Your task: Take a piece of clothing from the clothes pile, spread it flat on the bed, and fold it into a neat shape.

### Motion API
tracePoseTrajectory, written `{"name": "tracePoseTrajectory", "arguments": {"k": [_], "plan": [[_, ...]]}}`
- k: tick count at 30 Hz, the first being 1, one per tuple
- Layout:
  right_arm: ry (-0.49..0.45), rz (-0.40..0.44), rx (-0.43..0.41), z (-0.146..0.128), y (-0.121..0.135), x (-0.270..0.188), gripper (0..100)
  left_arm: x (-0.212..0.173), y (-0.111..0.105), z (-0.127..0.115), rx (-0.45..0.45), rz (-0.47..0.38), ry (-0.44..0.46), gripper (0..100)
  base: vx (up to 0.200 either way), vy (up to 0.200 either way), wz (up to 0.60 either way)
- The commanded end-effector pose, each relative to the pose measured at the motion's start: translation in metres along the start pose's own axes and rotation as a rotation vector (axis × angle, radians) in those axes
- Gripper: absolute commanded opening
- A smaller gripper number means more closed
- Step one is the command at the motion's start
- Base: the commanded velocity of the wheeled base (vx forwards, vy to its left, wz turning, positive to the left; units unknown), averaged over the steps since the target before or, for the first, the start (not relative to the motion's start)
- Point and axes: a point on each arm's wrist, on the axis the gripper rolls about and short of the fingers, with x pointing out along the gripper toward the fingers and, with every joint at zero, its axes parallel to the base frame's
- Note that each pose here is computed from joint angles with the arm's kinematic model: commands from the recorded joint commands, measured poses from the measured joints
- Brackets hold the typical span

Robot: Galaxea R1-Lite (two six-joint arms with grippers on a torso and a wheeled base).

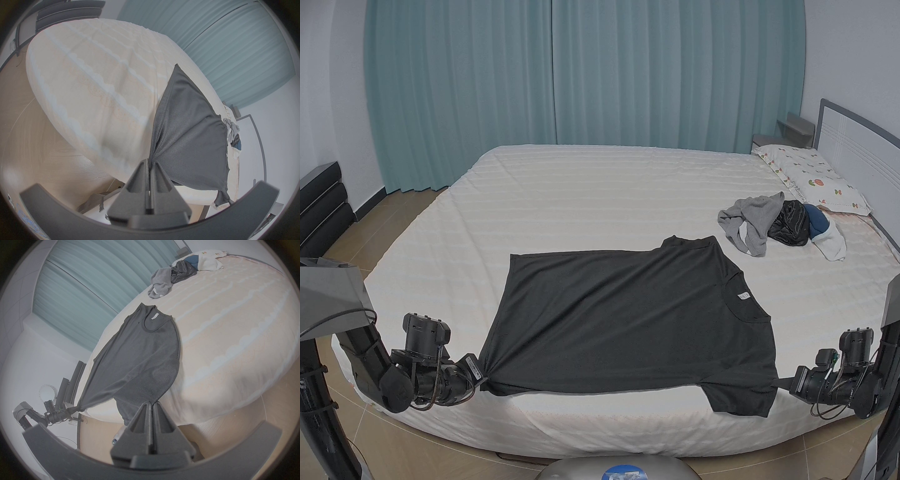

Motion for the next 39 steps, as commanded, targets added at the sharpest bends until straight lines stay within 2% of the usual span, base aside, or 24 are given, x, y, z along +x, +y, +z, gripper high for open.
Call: {"name": "tracePoseTrajectory", "arguments": {"k": [1, 6, 12, 23, 27, 30, 32, 33, 39], "plan": [[-0.005, 0.002, 0.005, -0.002, 0.003, -0.011, 0, -0.007, 0.001, -0.002, 0.002, -0.003, -0.005, 0, 0.0, 0.0, 0.0], [-0.009, -0.012, 0.013, -0.001, 0.003, -0.017, 0, -0.011, 0.002, -0.004, 0.014, 0.0, -0.009, 0, 0.0, 0.0, 0.0], [0.06, -0.041, -0.028, -0.009, 0.008, -0.033, 0, -0.013, 0.005, -0.011, 0.053, 0.013, 0.014, 0, 0.0, 0.0, 0.0], [0.092, -0.09, -0.033, -0.015, 0.008, -0.053, 0, -0.016, 0.002, -0.024, 0.101, -0.026, 0.021, 0, 0.0, 0.0, 0.0], [0.16, -0.112, -0.064, -0.023, 0.006, -0.054, 0, -0.019, 0.005, -0.028, 0.135, -0.016, 0.026, 0, 0.0, 0.0, 0.0], [0.171, -0.117, -0.074, -0.024, 0.006, -0.056, 0, -0.022, 0.009, -0.032, 0.182, -0.003, 0.038, 0, 0.0, 0.0, 0.0], [0.171, -0.117, -0.074, -0.024, 0.006, -0.056, 0, -0.022, 0.009, -0.032, 0.182, -0.003, 0.038, 0, 0.0, 0.0, 0.0], [0.172, -0.122, -0.075, -0.025, 0.007, -0.059, 0, -0.028, 0.009, -0.033, 0.216, -0.002, 0.03, 0, 0.0, 0.0, 0.0], [0.201, -0.125, -0.099, -0.031, 0.011, -0.068, 0, -0.031, 0.011, -0.035, 0.232, 0.005, 0.036, 0, 0.0, 0.0, 0.0]]}}
